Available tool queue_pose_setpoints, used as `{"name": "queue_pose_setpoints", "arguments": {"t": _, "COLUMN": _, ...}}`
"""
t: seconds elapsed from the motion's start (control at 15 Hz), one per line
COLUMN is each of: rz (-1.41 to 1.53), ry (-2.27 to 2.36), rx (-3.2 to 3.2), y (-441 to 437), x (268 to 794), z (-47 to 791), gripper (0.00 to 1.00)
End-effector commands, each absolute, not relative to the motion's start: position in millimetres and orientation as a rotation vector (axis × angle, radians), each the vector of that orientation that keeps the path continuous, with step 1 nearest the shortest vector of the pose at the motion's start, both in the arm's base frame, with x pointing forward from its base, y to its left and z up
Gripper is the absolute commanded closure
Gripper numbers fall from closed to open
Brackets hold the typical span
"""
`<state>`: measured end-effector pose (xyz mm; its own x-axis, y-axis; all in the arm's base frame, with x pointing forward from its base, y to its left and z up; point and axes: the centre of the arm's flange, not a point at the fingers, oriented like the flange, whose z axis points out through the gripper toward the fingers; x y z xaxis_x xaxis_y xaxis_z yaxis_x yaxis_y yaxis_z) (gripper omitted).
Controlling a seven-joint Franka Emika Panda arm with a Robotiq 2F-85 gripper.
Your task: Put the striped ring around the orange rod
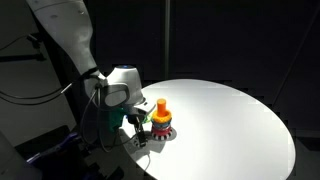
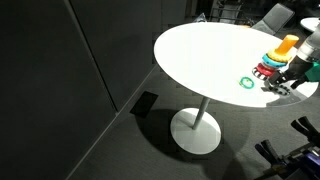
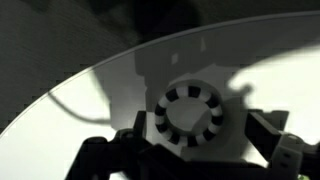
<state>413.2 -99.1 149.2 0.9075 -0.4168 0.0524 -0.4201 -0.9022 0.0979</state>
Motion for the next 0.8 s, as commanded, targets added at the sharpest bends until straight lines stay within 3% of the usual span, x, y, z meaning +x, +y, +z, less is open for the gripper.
{"name": "queue_pose_setpoints", "arguments": {"t": 0.0, "rz": 0.072, "ry": -0.680, "rx": 2.964, "y": -101.7, "x": 417.0, "z": 146.4, "gripper": 0.00}}
{"name": "queue_pose_setpoints", "arguments": {"t": 0.33, "rz": 0.067, "ry": -0.725, "rx": 2.960, "y": -104.8, "x": 415.8, "z": 143.8, "gripper": 0.03}}
{"name": "queue_pose_setpoints", "arguments": {"t": 0.4, "rz": 0.067, "ry": -0.735, "rx": 2.959, "y": -105.3, "x": 415.6, "z": 143.5, "gripper": 0.24}}
{"name": "queue_pose_setpoints", "arguments": {"t": 0.53, "rz": 0.069, "ry": -0.749, "rx": 2.958, "y": -105.8, "x": 415.9, "z": 143.4, "gripper": 0.32}}
{"name": "queue_pose_setpoints", "arguments": {"t": 0.73, "rz": 0.077, "ry": -0.768, "rx": 2.962, "y": -104.8, "x": 418.1, "z": 147.4, "gripper": 0.57}}
